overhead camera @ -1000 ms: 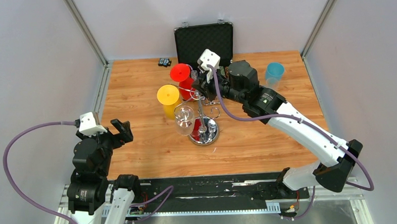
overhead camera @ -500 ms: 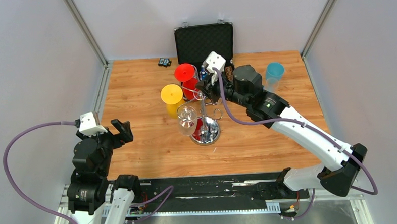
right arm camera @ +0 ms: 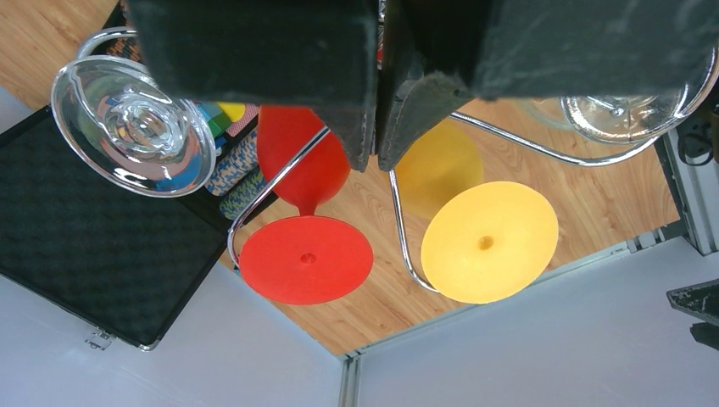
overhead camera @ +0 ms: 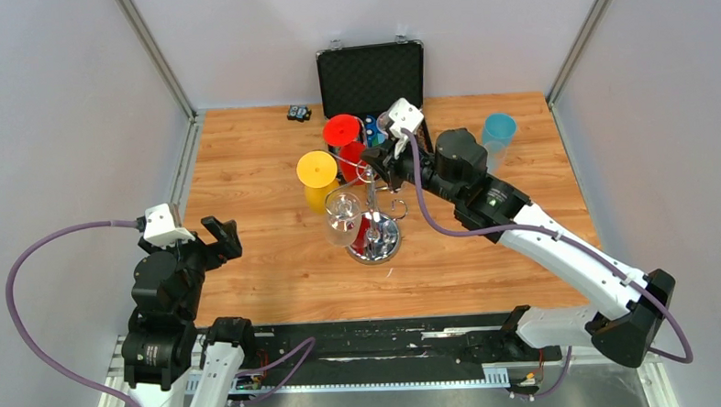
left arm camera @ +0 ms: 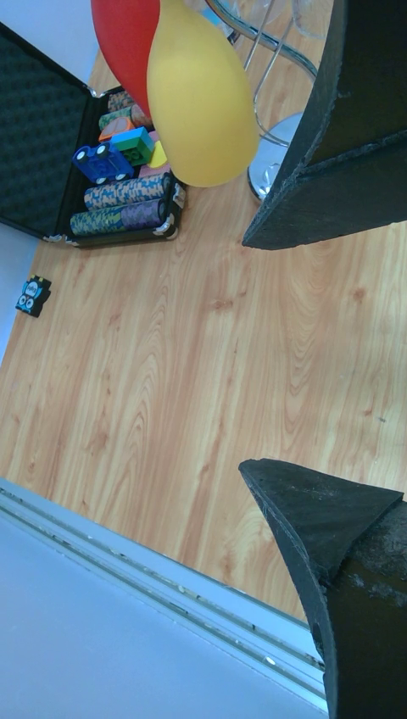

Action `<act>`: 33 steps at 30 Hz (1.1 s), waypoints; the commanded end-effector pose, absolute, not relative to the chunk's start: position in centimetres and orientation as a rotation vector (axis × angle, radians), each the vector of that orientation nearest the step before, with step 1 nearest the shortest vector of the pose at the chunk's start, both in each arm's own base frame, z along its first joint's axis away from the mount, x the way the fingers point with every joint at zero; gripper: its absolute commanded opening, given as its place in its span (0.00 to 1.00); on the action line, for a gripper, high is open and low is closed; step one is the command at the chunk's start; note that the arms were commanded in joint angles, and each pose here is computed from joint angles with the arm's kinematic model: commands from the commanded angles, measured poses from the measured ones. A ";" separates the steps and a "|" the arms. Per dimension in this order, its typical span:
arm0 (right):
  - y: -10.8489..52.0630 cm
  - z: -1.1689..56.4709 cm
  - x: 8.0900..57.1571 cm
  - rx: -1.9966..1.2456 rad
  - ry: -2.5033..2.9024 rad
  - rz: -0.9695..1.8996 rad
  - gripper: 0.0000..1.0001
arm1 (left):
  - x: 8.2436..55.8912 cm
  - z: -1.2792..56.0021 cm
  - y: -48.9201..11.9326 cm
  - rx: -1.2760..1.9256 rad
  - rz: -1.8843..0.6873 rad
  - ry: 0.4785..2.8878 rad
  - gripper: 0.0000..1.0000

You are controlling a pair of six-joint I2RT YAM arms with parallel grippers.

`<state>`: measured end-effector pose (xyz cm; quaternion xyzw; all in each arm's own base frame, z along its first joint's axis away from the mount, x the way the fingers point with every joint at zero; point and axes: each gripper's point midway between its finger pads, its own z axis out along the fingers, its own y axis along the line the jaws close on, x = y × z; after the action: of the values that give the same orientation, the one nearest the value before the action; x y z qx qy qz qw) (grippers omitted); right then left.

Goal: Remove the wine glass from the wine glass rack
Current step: Place the wine rack at the center of the board.

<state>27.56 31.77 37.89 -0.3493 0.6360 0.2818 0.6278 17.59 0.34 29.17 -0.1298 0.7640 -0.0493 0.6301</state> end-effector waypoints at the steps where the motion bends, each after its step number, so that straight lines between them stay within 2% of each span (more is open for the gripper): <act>1: 29.5 50.1 25.7 -0.598 1.072 0.720 0.00 | 17.7 29.6 0.4 -0.291 -0.112 1.728 1.00; 33: 31.0 41.8 28.1 -0.550 1.207 0.741 0.00 | 17.7 29.7 0.3 -0.282 -0.117 1.724 1.00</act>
<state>28.30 31.58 37.76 -0.2879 0.5944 0.3109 0.6835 17.60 0.21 29.17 -0.1274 0.7644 -0.0523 0.6299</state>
